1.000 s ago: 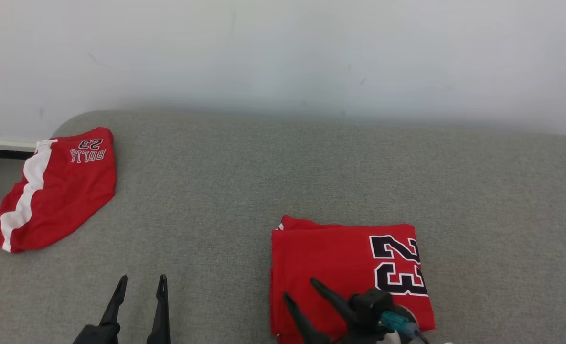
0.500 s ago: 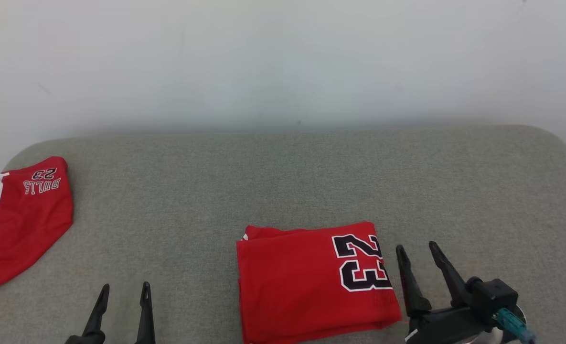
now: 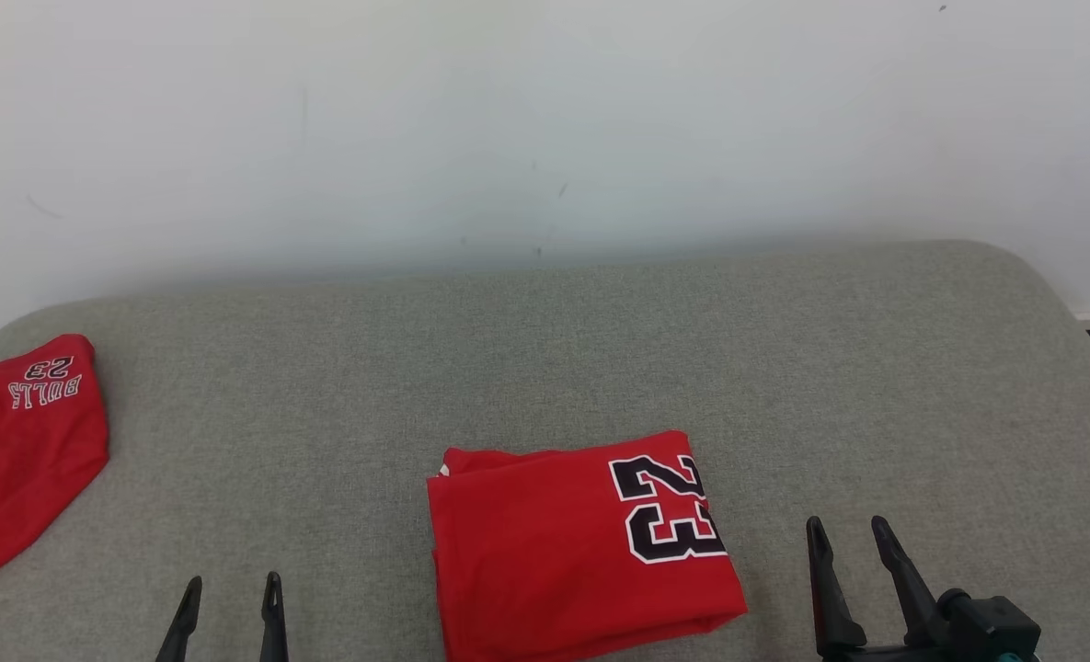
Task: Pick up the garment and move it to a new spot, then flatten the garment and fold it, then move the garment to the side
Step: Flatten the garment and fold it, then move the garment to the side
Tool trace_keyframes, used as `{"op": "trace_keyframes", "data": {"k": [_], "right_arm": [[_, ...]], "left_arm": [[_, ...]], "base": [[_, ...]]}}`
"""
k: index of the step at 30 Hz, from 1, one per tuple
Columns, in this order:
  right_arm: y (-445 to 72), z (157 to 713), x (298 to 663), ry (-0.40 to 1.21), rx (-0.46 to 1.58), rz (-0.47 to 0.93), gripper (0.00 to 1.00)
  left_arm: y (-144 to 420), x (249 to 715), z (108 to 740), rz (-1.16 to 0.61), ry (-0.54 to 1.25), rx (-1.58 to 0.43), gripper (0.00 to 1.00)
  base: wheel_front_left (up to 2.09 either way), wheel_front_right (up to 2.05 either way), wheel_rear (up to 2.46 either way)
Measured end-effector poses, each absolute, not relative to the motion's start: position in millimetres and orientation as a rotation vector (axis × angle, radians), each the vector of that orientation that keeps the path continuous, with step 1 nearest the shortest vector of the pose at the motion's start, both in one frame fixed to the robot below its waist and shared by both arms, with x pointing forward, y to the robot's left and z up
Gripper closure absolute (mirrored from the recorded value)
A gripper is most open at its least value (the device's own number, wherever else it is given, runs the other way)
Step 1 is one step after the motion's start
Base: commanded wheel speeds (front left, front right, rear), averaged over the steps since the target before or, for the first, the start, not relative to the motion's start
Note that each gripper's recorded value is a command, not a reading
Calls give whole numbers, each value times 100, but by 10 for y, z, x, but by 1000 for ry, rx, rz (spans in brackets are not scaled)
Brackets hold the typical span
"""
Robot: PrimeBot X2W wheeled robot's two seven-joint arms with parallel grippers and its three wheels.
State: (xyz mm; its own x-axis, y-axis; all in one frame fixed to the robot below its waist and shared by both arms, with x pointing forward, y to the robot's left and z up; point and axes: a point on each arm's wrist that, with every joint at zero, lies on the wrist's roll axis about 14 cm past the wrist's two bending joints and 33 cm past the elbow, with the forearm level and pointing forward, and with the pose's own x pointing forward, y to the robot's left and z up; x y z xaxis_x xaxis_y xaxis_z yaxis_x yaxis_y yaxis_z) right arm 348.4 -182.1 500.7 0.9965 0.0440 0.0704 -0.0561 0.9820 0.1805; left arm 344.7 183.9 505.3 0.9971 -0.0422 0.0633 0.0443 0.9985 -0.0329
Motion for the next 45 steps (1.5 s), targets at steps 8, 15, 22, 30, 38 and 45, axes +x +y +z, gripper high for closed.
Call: {"op": "trace_keyframes", "data": {"k": [8,15,22,30,38,45], "right_arm": [[-1794,4999,3478,-64,175,54,0],[-1726,5005,3499,-57,162,76,0],[-1671,5009,3521,-48,155,94,0],[-1638,5007,3529,-41,153,104,0],[-1616,4991,3533,-30,152,111,0],[-1618,4991,3536,-25,151,111,0]], "left_arm": [[1858,3396,5053,-42,-64,-28,0],[1923,3386,5102,-24,-80,-24,0],[2050,3377,5159,-3,-95,-7,0],[2109,3339,5172,12,-84,-5,0],[2123,3326,5189,13,-79,-6,0],[2128,3324,5199,12,-73,-16,0]], "base": [[0,0,0],[0,0,0],[0,0,0],[0,0,0],[0,0,0],[0,0,0]]}}
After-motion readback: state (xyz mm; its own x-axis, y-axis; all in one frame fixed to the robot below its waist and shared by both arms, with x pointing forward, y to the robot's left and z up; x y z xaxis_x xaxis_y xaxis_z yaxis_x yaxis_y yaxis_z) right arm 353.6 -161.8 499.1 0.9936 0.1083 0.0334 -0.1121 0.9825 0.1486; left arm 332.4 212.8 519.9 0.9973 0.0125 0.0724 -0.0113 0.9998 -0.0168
